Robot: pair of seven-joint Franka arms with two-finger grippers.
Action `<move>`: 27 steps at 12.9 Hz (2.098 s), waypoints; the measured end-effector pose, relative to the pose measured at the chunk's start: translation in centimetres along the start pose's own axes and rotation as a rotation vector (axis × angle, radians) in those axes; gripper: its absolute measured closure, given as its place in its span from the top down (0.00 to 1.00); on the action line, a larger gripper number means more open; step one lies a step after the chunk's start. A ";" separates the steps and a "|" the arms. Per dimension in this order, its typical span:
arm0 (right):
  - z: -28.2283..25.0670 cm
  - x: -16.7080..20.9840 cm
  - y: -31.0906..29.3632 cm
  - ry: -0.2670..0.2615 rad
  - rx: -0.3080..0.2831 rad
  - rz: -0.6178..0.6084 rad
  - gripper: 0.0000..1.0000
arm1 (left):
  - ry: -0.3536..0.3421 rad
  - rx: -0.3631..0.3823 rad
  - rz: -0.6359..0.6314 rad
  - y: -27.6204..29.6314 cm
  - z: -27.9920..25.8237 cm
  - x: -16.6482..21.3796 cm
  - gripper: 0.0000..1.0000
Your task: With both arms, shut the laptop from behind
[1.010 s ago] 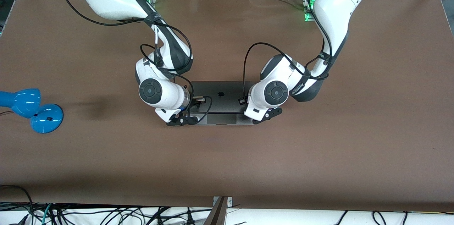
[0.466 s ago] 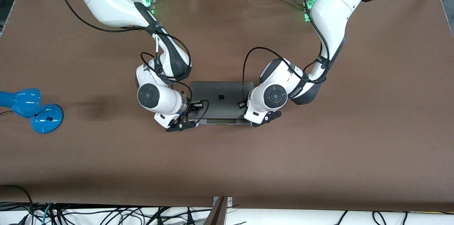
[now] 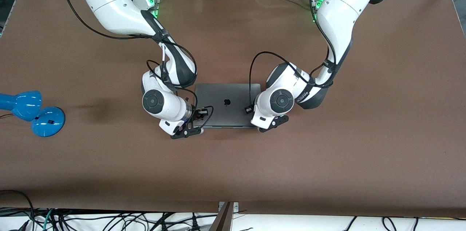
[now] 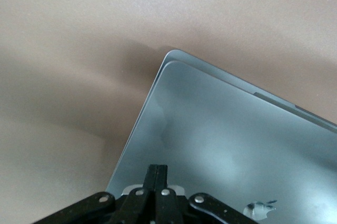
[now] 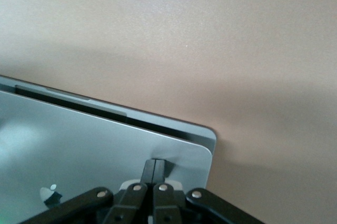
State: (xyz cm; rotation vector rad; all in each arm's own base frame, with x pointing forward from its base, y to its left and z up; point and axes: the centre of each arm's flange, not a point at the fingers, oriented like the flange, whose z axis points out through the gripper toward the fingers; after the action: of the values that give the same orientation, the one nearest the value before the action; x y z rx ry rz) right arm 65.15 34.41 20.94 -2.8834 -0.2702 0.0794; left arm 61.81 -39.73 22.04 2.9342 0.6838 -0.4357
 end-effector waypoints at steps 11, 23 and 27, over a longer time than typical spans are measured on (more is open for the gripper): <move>1.9 0.2 0.7 0.018 0.001 -0.025 0.01 | 0.035 0.001 -0.012 0.0 3.3 1.2 0.01; -6.8 3.3 2.0 0.002 0.018 0.041 0.80 | 0.065 -0.007 0.025 -0.7 -2.4 2.5 0.35; -16.5 2.6 4.3 -0.017 -0.018 0.063 0.99 | 0.060 0.055 0.102 -2.4 -13.8 -2.2 0.77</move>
State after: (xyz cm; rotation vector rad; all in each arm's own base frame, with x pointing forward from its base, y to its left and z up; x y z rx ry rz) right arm 69.74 26.89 35.77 -2.9108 -0.1844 0.1130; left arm 62.31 -36.31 35.83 3.0286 0.5335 -0.3639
